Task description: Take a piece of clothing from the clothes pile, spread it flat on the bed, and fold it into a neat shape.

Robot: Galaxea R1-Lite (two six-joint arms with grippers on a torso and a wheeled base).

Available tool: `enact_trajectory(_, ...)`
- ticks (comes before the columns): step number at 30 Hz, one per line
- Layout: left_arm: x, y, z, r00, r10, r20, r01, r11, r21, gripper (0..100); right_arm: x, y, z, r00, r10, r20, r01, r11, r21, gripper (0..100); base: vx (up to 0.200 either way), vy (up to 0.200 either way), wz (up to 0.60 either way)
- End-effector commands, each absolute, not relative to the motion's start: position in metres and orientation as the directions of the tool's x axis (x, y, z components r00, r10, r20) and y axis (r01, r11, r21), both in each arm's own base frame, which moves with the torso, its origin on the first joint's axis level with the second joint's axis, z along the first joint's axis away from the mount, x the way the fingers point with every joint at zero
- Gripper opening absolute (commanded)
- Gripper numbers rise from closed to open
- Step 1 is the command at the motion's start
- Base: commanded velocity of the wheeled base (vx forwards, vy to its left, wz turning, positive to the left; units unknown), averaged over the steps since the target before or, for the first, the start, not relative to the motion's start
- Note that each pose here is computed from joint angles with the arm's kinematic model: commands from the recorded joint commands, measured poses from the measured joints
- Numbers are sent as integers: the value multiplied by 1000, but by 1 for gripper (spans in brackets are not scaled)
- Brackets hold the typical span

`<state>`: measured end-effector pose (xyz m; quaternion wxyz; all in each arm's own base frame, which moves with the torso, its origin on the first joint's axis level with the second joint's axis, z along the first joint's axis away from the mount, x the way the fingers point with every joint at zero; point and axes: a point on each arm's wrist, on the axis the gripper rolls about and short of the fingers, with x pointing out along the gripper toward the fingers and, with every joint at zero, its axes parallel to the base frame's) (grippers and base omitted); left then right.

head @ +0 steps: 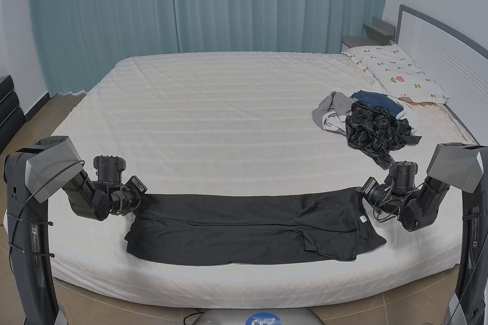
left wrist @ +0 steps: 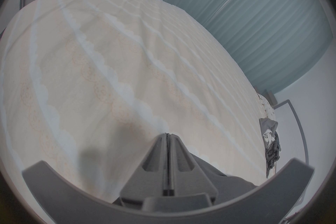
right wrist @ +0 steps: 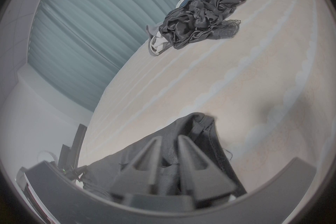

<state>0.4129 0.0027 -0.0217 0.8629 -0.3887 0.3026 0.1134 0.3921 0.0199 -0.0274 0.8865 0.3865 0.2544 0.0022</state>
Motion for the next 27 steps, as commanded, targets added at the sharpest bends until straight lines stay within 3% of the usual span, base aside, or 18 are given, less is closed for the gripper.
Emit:
enact_trajectory(1,412,3,-23,788,-38,-615,-436,671,-600,0,394,19,-31,875,199,-441,188,701,688,0,0,0,0)
enact_trajectory(2,411,3,-24,787,-38,-616,-437,671,-599,0,394,19,-31,877,199,-437,184,701,689,100,0,0,0)
enact_trajectory(4,411,3,-24,785,-38,-618,-439,670,-599,0,394,19,-34,875,200,-441,187,700,690,100,0,0,0)
enact_trajectory(5,411,3,-24,785,-38,-618,-439,670,-599,100,393,20,-34,875,201,-439,185,700,689,100,0,0,0)
enact_trajectory(18,396,13,0,800,-37,-599,-435,653,-620,100,368,11,-18,905,185,-384,178,656,734,100,0,0,0)
enact_trajectory(22,393,15,9,818,-38,-574,-436,609,-662,100,362,10,-19,904,183,-386,182,652,736,100,0,0,0)
enact_trajectory(27,392,15,10,818,-57,-572,-429,603,-673,100,360,12,-19,904,187,-384,178,653,736,100,200,0,0)
